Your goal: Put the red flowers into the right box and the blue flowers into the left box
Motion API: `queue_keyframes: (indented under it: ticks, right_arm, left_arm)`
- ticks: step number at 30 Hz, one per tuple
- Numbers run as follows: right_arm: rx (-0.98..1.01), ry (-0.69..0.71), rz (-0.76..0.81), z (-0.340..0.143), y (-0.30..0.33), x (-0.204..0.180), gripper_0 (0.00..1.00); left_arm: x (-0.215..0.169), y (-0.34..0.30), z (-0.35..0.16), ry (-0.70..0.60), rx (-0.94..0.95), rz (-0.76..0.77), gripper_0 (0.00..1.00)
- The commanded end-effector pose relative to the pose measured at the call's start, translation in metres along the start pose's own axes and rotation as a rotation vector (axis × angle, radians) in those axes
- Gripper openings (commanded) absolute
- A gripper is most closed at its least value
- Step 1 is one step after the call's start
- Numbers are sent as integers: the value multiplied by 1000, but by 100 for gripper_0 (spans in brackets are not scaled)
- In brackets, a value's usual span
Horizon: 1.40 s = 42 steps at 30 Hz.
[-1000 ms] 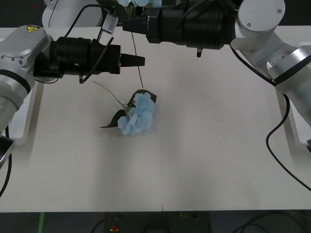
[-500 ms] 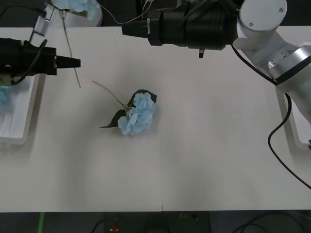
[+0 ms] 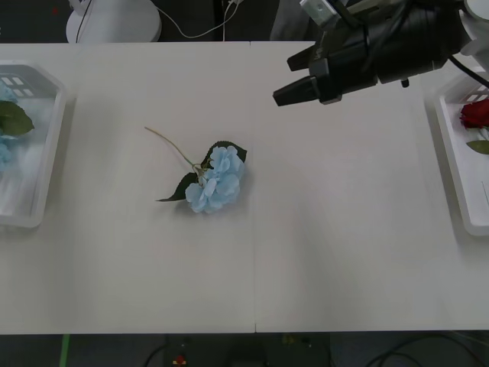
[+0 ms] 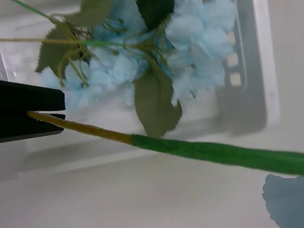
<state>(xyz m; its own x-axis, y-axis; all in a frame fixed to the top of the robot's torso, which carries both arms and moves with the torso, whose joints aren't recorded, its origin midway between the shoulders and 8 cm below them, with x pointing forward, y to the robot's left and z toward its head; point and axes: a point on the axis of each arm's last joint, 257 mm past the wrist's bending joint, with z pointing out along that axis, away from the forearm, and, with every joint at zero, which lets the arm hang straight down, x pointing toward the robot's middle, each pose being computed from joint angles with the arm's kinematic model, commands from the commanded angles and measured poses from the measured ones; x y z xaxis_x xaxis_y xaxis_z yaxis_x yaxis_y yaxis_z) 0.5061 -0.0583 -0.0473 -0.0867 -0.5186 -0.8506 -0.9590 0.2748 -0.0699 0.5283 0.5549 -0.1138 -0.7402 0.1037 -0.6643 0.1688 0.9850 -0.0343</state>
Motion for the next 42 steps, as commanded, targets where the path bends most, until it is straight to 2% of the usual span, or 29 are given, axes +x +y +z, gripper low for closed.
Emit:
queue_keyframes:
  ticks: [1, 5, 8, 14, 20, 21, 22, 24, 26, 30, 36, 42]
  right_arm:
    - [57, 123, -218, -41, -16, 9, 96]
    - [59, 194, -330, -62, -24, 29, 96]
    - [51, 196, -371, -68, -24, 41, 96]
    - [-9, 68, -244, -69, -4, 47, 96]
    - [-18, 35, -209, -76, 6, 49, 96]
    - [-17, 37, -212, -77, 7, 49, 96]
    - [-15, 40, -211, -78, 6, 50, 96]
    - [-11, 38, -213, -79, 5, 49, 96]
    - [-5, 40, -211, -80, 3, 50, 96]
    - [-3, 44, -209, -81, 3, 52, 96]
    - [-4, 46, -203, -80, 3, 55, 96]
    - [-6, 47, -203, -80, 3, 55, 96]
  left_arm:
    - [13, 65, -30, -3, -164, -42, 0]
    - [37, 99, -34, 42, -265, -62, 0]
    - [61, 117, -24, 86, -330, -76, 0]
    - [94, 119, 10, 147, -377, -86, 0]
    - [98, 100, 35, 166, -345, -63, 2]
    - [99, 98, 39, 171, -341, -52, 28]
    - [99, 97, 39, 175, -340, -37, 59]
    - [96, 96, 39, 178, -335, 10, 81]
    - [91, 96, 37, 177, -332, 60, 93]
    - [65, 88, 32, 129, -297, 168, 94]
    - [4, 31, 23, 42, -147, 477, 94]
    - [-32, -36, 10, -36, 13, 845, 95]
